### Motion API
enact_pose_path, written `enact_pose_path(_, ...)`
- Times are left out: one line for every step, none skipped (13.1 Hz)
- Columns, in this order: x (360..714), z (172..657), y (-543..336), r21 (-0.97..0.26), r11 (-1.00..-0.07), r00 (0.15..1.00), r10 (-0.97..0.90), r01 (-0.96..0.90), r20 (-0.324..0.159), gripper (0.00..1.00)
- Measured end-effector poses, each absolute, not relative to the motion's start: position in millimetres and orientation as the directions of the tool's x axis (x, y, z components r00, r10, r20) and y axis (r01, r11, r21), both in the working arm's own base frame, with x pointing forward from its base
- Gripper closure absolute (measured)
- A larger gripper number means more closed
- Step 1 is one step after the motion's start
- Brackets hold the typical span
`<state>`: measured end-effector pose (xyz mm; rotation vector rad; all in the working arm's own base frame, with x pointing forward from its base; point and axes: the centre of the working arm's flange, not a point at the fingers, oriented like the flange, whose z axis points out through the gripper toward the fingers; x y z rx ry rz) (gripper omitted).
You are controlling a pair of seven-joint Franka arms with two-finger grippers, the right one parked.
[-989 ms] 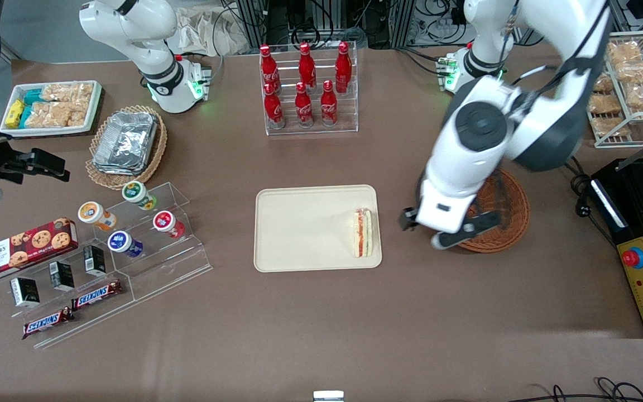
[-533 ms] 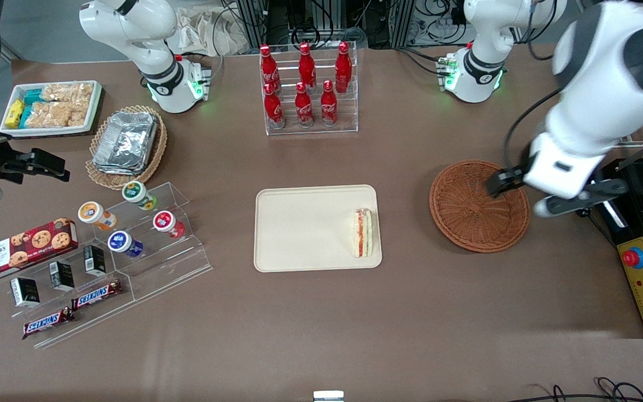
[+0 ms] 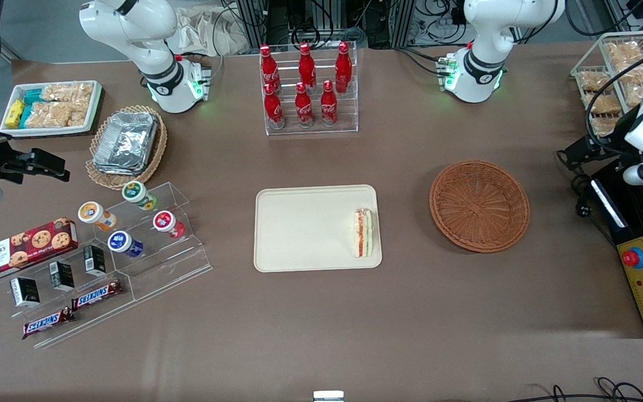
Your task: Place sandwich from basket to tray
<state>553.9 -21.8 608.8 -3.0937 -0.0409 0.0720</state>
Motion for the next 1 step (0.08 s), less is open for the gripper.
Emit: enact_pose_path(555.9, 604.9, -27.1, -0.048, -0.999, 0.998, 0.018, 0.015, -0.052, 0.00)
